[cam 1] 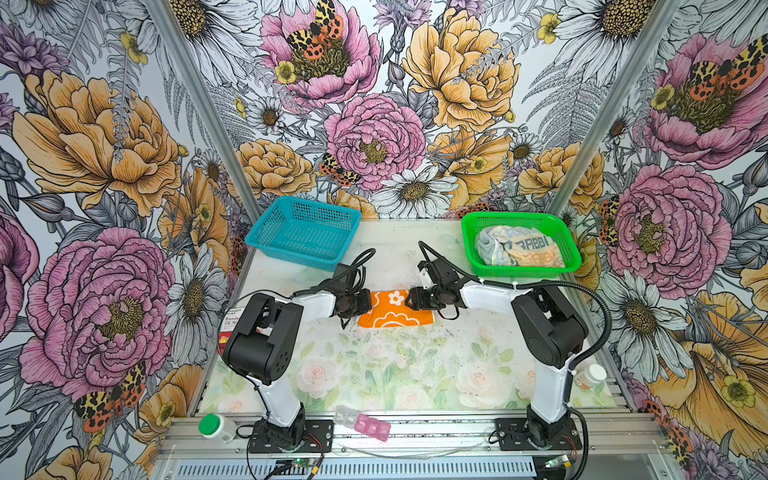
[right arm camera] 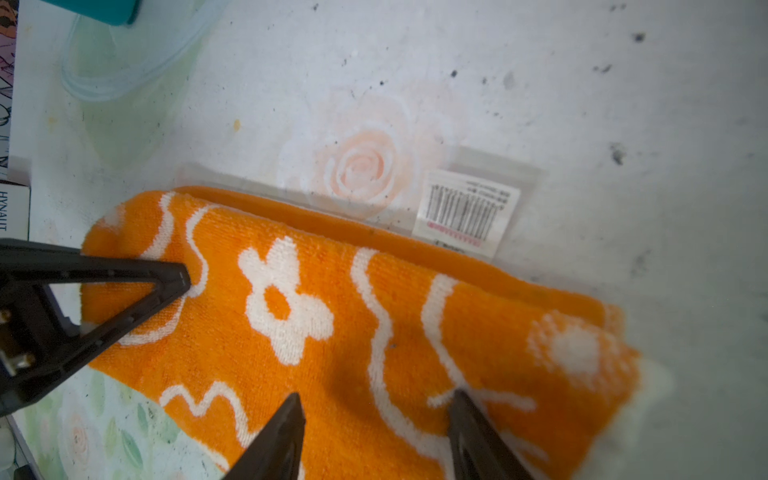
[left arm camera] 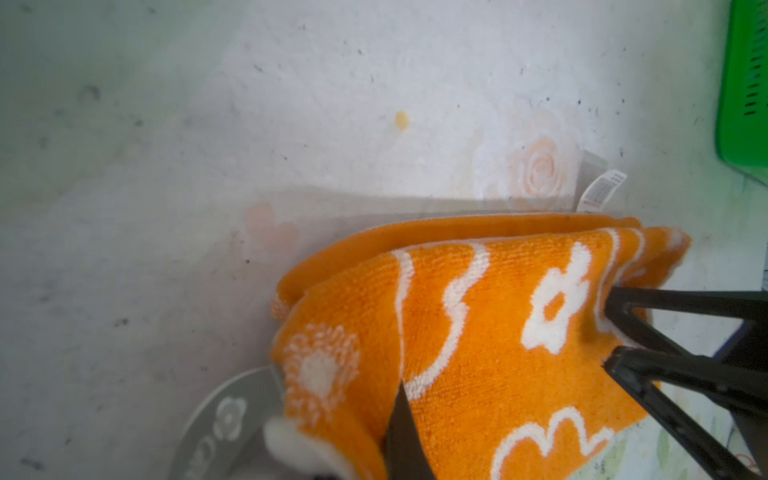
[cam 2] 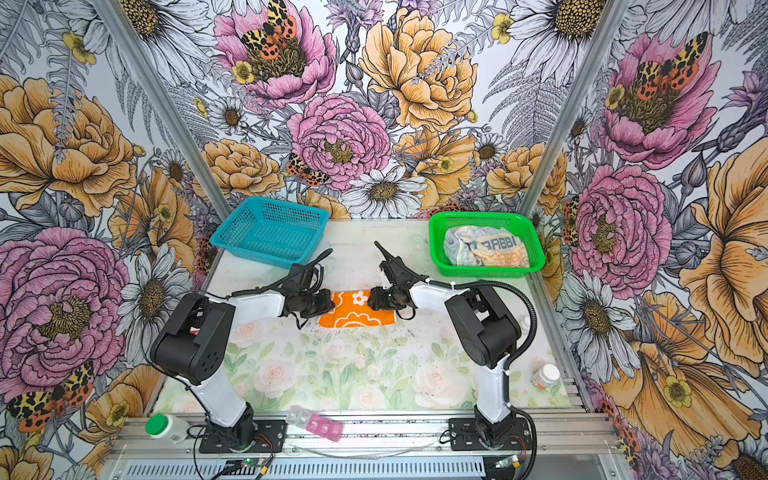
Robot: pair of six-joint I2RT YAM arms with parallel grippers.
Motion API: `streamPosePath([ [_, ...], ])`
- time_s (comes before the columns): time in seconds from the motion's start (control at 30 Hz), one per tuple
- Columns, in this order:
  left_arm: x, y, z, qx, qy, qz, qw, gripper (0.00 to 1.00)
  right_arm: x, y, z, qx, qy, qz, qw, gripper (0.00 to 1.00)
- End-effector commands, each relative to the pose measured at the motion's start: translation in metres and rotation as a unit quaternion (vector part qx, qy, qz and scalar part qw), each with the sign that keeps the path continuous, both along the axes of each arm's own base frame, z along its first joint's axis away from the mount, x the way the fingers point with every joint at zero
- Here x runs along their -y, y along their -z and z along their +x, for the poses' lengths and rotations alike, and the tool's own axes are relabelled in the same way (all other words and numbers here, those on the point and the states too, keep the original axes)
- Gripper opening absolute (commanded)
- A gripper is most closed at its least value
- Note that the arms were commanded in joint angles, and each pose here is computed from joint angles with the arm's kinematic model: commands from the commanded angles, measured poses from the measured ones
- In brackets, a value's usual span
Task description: Fold and stack the towels
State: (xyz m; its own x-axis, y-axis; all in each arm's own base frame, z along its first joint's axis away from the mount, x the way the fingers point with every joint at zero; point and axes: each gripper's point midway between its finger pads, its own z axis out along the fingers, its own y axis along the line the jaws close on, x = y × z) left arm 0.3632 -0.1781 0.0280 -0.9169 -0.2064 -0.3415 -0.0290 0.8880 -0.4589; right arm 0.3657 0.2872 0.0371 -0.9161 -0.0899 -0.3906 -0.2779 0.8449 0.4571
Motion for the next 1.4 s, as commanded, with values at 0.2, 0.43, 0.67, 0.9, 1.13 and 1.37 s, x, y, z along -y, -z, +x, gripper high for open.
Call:
streamPosePath([
  [0.2,-0.006,-0.064,0.03,0.026,0.057,0.105,0.992,0.0,0.029,-0.059,-0.002,0.105,-0.01,-0.029,0.994,0.99],
  [0.43,-0.027,-0.122,0.058,0.053,0.079,0.208,0.973,0.0,0.038,-0.11,0.01,0.203,-0.047,-0.038,0.977,0.99],
  [0.67,-0.025,-0.143,0.085,0.066,0.092,0.228,0.967,0.0,0.033,-0.131,0.035,0.282,-0.055,-0.038,0.957,1.0],
  [0.9,-0.035,-0.168,0.109,0.078,0.097,0.279,0.952,0.0,0.029,-0.127,0.025,0.313,-0.025,0.033,0.949,0.99],
  [1.13,-0.043,-0.184,0.139,0.094,0.094,0.299,0.945,0.0,0.032,-0.135,0.021,0.334,-0.028,0.034,0.942,1.0],
  [1.37,-0.062,-0.196,0.163,0.114,0.099,0.353,0.923,0.0,0.028,-0.131,0.018,0.342,-0.038,0.046,0.938,0.99],
])
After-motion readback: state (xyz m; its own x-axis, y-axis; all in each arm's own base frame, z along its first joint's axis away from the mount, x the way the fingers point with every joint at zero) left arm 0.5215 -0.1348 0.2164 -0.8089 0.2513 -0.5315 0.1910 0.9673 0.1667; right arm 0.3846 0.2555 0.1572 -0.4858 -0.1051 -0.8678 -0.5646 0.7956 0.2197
